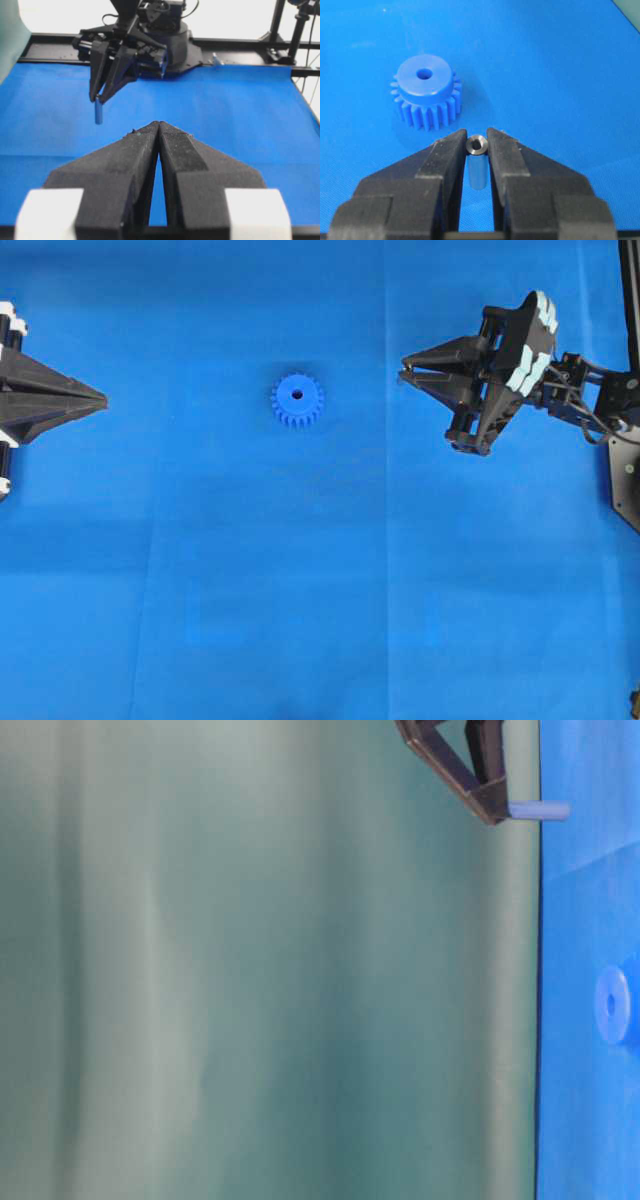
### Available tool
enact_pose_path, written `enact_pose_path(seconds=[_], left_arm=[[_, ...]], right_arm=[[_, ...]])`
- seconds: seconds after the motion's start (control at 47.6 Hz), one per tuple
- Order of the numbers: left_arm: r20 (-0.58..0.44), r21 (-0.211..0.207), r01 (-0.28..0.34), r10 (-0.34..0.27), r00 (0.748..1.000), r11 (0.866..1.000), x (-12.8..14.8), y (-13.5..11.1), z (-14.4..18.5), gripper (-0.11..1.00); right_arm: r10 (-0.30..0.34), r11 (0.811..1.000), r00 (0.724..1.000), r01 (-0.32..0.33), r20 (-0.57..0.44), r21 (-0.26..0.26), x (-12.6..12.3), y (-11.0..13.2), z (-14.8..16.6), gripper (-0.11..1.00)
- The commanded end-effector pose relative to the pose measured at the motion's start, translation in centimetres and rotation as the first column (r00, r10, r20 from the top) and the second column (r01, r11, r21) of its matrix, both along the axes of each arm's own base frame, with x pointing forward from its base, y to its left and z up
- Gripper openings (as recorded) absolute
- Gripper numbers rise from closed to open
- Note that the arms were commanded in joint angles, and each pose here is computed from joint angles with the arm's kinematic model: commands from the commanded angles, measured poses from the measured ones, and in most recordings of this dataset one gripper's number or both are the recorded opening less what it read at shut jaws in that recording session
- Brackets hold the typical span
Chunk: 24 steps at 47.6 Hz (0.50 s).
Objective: Insert the shaft placed at a random location into the center hole of the small gear at another random location.
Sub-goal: 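Lift the shaft and carry it left over the blue gear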
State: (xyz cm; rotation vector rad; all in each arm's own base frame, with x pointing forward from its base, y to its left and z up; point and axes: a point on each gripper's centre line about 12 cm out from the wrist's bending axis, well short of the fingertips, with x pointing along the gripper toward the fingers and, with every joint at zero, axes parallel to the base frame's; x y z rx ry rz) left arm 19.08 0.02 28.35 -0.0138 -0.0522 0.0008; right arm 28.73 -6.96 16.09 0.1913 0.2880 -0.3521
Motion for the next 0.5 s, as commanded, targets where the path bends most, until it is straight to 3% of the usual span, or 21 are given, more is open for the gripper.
enact_pose_path(seconds=[0.0, 0.21, 0.483], left_arm=[[0.017, 0.002, 0.0, 0.0, 1.0, 1.0, 0.1, 0.0, 0.5, 0.02], [0.017, 0.0, 0.0, 0.0, 1.0, 1.0, 0.1, 0.0, 0.5, 0.02], [0.018, 0.002, 0.0, 0.0, 1.0, 1.0, 0.1, 0.0, 0.5, 0.02]], right_arm=[[0.001, 1.0, 0.999, -0.001, 0.033, -0.006, 0.4, 0.0, 1.0, 0.03], [0.001, 1.0, 0.999, -0.001, 0.038, -0.007, 0.7, -0.1, 1.2, 0.03], [0.025, 1.0, 0.998, -0.025, 0.049, -0.011, 4.4, 0.0, 1.6, 0.03]])
